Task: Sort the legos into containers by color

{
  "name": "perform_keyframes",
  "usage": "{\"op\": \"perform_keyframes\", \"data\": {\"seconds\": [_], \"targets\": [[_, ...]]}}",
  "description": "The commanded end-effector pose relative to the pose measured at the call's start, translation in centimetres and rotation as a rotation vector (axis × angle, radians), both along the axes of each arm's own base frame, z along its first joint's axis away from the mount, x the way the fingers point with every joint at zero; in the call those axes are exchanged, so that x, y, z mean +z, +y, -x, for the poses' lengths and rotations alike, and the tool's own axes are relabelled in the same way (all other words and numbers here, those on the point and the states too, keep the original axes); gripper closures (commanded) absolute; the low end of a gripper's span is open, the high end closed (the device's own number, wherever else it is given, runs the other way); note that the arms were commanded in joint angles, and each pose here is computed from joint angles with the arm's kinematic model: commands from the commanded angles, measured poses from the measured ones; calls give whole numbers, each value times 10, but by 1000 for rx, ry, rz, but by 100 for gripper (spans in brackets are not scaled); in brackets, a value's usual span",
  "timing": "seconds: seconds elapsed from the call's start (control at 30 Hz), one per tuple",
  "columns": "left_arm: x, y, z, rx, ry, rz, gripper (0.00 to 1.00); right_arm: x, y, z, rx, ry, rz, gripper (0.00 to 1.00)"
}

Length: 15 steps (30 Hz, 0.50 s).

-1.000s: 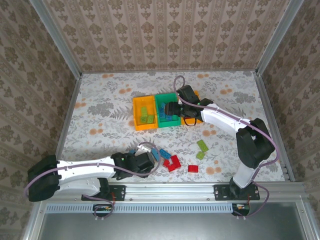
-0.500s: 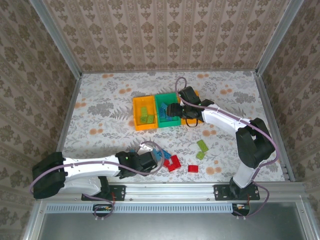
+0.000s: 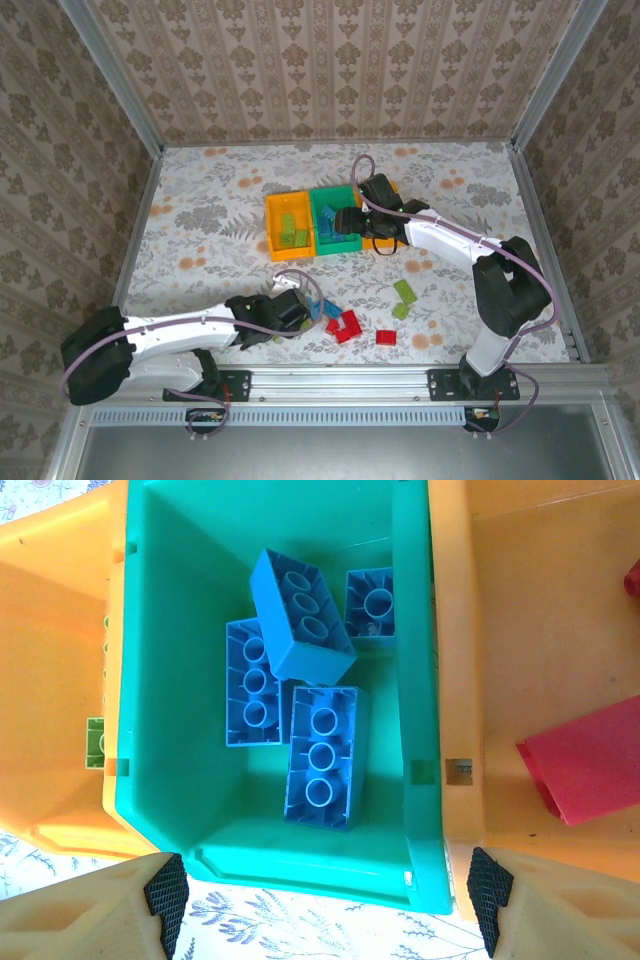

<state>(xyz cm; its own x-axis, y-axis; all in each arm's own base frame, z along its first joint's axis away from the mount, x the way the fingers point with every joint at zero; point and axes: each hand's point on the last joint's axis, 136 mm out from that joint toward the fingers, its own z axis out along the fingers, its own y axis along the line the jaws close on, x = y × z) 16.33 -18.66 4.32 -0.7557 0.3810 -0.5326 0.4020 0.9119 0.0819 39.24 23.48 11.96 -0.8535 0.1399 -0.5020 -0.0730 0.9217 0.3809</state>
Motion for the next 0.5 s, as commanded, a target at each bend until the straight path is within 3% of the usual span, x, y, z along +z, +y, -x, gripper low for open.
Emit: {"op": "perform_keyframes", "data": {"seconds": [0.0,0.47], "targets": [[3,-3,-7,-21,-21,21,27,14,-3,0,-3,-31,-15,23],[7,24,9,41,2,107,29,11,-5,3,-6,-24,-15,23]]}}
